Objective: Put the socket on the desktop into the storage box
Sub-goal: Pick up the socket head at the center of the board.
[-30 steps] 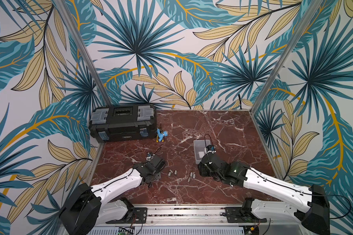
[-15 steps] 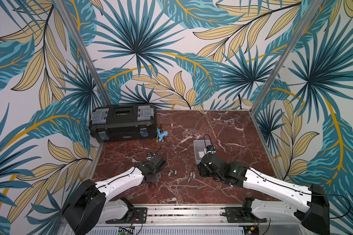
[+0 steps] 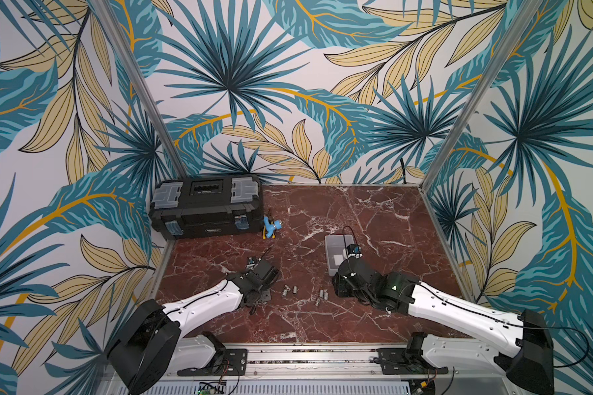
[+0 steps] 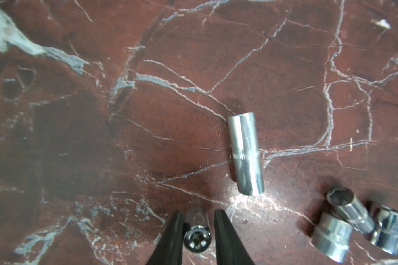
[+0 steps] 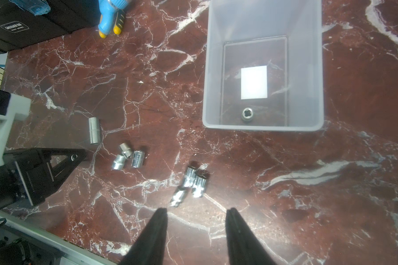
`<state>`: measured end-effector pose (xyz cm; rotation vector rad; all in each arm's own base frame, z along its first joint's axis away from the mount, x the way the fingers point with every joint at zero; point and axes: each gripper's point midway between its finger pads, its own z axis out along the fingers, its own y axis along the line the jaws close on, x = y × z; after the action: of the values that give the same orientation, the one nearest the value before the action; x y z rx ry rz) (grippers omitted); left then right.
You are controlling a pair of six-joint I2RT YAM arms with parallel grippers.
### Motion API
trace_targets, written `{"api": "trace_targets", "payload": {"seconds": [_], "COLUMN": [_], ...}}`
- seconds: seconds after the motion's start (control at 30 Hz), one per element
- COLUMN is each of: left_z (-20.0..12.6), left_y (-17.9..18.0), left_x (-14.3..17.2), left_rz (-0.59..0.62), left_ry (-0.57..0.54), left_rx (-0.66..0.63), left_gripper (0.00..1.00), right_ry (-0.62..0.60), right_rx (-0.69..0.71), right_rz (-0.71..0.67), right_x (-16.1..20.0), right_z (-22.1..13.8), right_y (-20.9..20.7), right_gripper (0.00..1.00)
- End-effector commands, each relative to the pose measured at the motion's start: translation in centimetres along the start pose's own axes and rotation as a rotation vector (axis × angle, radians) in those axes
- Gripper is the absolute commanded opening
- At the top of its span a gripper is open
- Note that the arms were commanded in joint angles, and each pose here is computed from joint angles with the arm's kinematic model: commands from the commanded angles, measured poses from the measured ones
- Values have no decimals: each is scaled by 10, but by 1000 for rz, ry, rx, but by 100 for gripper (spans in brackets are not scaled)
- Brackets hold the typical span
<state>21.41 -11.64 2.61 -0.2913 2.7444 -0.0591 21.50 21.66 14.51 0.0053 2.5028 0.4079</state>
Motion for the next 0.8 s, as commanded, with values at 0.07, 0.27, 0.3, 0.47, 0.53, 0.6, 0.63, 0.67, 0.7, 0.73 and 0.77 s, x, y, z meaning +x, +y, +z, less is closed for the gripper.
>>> {"api": "trace_targets", "payload": {"seconds": [0.07,0.27,0.3,0.47,0.53,0.6,0.63,0.67,0.7,0.73,0.77], "left_z": [4,3,3,0,-2,-6,-7,-10,-12,-15,-19], "left_y": [9,9,9,6,3,-1,-3,-5,-7,-9,-13], "left_x": [7,7,7,5,3,2,1,0,-1,-2,-4], "left_rz": [-4,-6,-6,-14,-25,-37,-43,-47,-52,-51,-51], "left_ry": [14,13,15,5,-5,-18,-24,-33,-40,-49,-59], "left_rx": [-19,-20,-22,0,25,61,75,96,115,133,159], "left_gripper": [23,14,10,0,0,0,0,0,0,0,0], "right_ry": [9,14,16,18,17,15,16,15,19,19,19], "right_rx": [6,11,14,21,22,20,19,16,16,16,16], "right_rz": [-7,-16,-18,-20,-21,-19,-19,-17,-15,-14,-12], "right_x": [5,3,3,3,3,2,2,2,3,3,3], "right_z": [4,7,8,10,10,10,9,9,9,9,9], "right_y": [-1,3,3,3,3,3,3,4,3,3,3], "right_gripper": [46,46,46,46,46,46,46,46,46,46,46]}}
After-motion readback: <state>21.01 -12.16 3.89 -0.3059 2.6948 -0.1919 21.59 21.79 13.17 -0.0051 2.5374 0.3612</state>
